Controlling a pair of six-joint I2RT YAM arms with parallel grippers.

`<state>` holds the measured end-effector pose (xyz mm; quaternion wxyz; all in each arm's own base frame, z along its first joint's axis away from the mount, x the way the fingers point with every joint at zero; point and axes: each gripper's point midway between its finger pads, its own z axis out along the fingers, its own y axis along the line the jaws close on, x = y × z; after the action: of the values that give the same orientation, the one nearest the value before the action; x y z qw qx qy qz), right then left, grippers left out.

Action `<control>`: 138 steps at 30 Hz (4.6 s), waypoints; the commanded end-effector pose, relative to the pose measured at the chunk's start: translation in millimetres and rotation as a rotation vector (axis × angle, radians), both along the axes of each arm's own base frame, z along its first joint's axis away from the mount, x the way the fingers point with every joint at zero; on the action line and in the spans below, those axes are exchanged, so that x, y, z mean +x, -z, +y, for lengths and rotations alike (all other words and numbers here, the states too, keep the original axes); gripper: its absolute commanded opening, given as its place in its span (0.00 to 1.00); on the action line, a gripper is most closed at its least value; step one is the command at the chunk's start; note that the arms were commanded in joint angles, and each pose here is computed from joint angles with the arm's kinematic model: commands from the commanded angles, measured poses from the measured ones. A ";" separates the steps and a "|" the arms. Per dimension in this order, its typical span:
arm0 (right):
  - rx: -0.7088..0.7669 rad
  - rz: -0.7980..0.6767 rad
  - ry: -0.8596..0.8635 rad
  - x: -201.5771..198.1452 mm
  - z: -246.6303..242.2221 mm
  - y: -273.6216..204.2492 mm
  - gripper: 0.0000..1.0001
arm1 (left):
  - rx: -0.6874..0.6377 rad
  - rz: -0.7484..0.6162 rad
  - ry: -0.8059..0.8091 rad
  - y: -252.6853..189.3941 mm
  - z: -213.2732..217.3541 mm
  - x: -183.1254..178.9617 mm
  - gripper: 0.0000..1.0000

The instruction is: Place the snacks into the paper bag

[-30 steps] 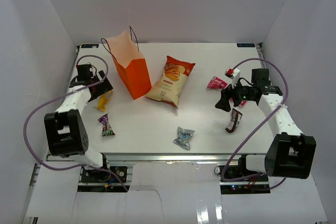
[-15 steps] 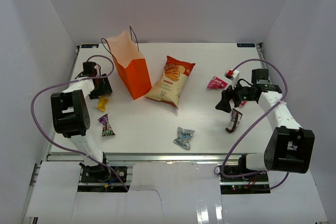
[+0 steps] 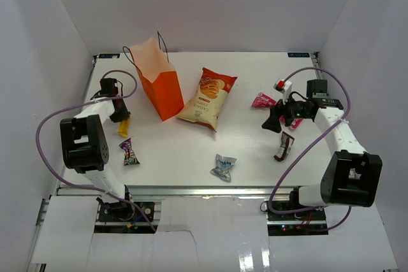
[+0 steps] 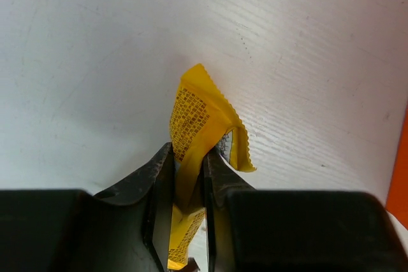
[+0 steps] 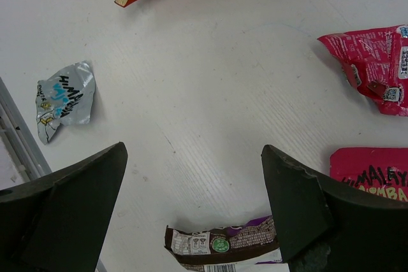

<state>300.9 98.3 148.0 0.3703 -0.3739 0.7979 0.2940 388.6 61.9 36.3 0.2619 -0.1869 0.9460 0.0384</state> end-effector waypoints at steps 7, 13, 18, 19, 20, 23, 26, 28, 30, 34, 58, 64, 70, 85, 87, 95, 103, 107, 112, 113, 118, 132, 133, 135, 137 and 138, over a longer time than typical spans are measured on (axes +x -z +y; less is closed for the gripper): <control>0.031 -0.047 -0.012 -3.8 3.2 -19.1 0.91 | -0.081 -0.400 -0.178 -140.6 -9.0 -16.6 0.24; 0.044 -0.032 -0.015 -7.9 5.2 -16.1 0.92 | -0.184 -0.731 -0.211 -256.5 -22.1 -34.4 0.24; 0.059 -0.027 -0.021 -4.9 7.0 -17.9 0.92 | -0.311 -0.921 -0.094 -344.4 -49.0 -31.6 0.24; 0.060 -0.027 -0.021 -4.2 7.1 -18.6 0.92 | -0.353 -0.950 -0.080 -361.6 -54.7 -26.7 0.24; 0.064 -0.019 -0.023 -3.9 7.5 -17.3 0.91 | -0.390 -0.968 -0.050 -371.5 -61.6 -22.3 0.23; 0.070 -0.017 -0.027 -2.4 8.3 -19.6 0.92 | -0.509 -0.982 0.046 -401.5 -88.3 -9.7 0.22; 0.062 -0.020 -0.025 -3.0 7.3 -18.5 0.92 | -0.532 -1.025 0.112 -433.8 -113.0 -0.1 0.22; 0.057 -0.019 -0.024 -5.6 6.9 -16.4 0.92 | -0.552 -1.037 0.171 -448.5 -139.1 3.6 0.22; 0.053 -0.017 -0.023 -7.2 6.4 -14.2 0.92 | -0.556 -1.052 0.200 -461.8 -152.4 15.8 0.22; 0.054 -0.010 -0.023 -13.1 6.8 -11.1 0.92 | -0.543 -1.014 0.194 -447.8 -169.7 46.9 0.22; -0.005 0.097 0.013 -22.7 11.1 -2.4 0.94 | -0.406 -0.952 0.206 -405.9 -166.3 92.8 0.78; -0.116 0.193 -0.143 -55.5 60.3 14.1 1.00 | -0.430 -1.019 0.425 -439.6 -186.1 41.5 0.84; -0.293 0.183 -0.250 -89.6 119.9 45.3 1.00 | -0.331 -1.073 0.437 -431.6 -162.9 -48.9 0.94; -0.545 0.115 -0.100 -107.4 159.9 89.4 0.96 | -0.355 -0.832 0.042 -276.8 -107.3 -159.6 0.98; -0.613 0.114 -0.101 -109.0 154.0 102.9 0.95 | -0.379 -0.816 0.027 -265.8 -108.9 -162.7 0.98; -0.696 0.177 -0.157 -128.5 152.8 130.9 0.93 | -0.392 -0.772 0.030 -248.9 -111.9 -166.5 0.98; -0.716 0.223 -0.189 -136.5 150.0 142.2 0.71 | -0.431 -0.723 0.002 -223.2 -115.6 -168.6 0.98; -0.659 0.225 -0.218 -138.0 157.9 132.8 0.51 | -0.442 -0.702 -0.009 -209.6 -116.4 -170.3 0.98; -0.578 0.219 -0.267 -134.1 164.9 117.3 0.16 | -0.447 -0.688 -0.008 -203.6 -117.8 -170.9 0.98; -0.566 0.215 -0.278 -133.5 165.7 114.4 0.12 | -0.447 -0.685 -0.011 -202.3 -117.6 -170.8 0.98; -0.428 0.165 -0.405 -129.7 172.5 87.3 0.08 | -0.444 -0.676 -0.013 -198.6 -117.3 -170.5 0.98; 0.026 -0.791 -0.326 20.1 264.4 -252.6 0.08 | -0.464 -0.589 -0.029 -174.5 -122.7 -166.9 0.98; 0.035 -0.789 -0.290 39.1 279.0 -255.6 0.08 | -0.468 -0.587 -0.036 -173.3 -122.6 -167.3 0.98; 0.122 -0.858 -0.171 67.0 299.8 -306.9 0.08 | -0.474 -0.591 -0.041 -173.4 -122.7 -168.2 0.98; 0.195 -0.893 -0.116 74.4 315.8 -332.5 0.08 | -0.501 -0.584 -0.024 -173.6 -127.9 -171.0 0.98; 0.200 -0.908 -0.085 84.6 326.0 -330.7 0.08 | -0.504 -0.586 -0.024 -174.3 -128.1 -172.4 0.98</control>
<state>361.7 401.0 467.0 0.6689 -0.5139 0.5006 0.1946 220.9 -60.6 210.9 0.4741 -0.2606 0.8089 -0.2302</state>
